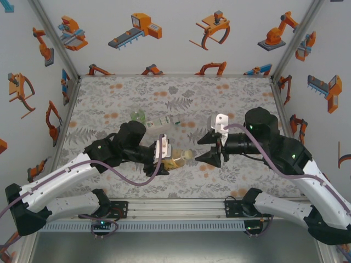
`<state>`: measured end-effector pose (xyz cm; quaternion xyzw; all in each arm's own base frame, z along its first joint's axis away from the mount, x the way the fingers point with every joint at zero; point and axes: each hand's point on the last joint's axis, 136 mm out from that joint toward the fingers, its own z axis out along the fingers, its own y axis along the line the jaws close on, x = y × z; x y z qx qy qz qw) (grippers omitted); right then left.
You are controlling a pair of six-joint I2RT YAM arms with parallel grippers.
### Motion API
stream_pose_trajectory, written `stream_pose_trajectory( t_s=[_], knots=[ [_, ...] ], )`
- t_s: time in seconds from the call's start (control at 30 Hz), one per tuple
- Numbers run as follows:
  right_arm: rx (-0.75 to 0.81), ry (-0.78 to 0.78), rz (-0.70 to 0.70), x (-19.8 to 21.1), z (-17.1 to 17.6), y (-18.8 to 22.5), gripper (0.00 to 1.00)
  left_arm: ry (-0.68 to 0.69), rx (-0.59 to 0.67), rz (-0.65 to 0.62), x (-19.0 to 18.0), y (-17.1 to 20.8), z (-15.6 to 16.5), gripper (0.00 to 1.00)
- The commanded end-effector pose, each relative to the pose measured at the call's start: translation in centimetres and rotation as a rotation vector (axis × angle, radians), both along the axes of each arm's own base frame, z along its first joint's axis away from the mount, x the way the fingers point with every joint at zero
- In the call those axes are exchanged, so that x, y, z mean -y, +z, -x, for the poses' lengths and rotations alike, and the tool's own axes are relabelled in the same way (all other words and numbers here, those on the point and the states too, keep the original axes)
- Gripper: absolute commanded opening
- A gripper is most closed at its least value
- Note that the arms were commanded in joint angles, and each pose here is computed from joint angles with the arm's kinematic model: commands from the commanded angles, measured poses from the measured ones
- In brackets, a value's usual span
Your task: Screw on the bottle caps
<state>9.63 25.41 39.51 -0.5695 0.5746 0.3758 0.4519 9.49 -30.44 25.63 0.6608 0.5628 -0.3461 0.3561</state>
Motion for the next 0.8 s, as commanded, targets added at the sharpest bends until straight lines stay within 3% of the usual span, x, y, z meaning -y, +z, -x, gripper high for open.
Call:
stream_pose_trajectory(
  t_s=[0.0,0.23,0.77],
  knots=[
    [0.131,0.196,-0.057,-0.6,2.4,0.6,0.52,-0.041,-0.003,0.036,-0.2,1.7,1.1,0.0],
    [0.092,0.212,-0.157,-1.8,2.2,0.4,0.51,-0.042,0.002,0.048,-0.1,2.0,1.1,0.0],
    [0.074,0.17,-0.14,-2.1,1.5,-1.1,0.42,-0.038,0.006,0.06,-0.2,2.1,1.1,0.0]
  ],
)
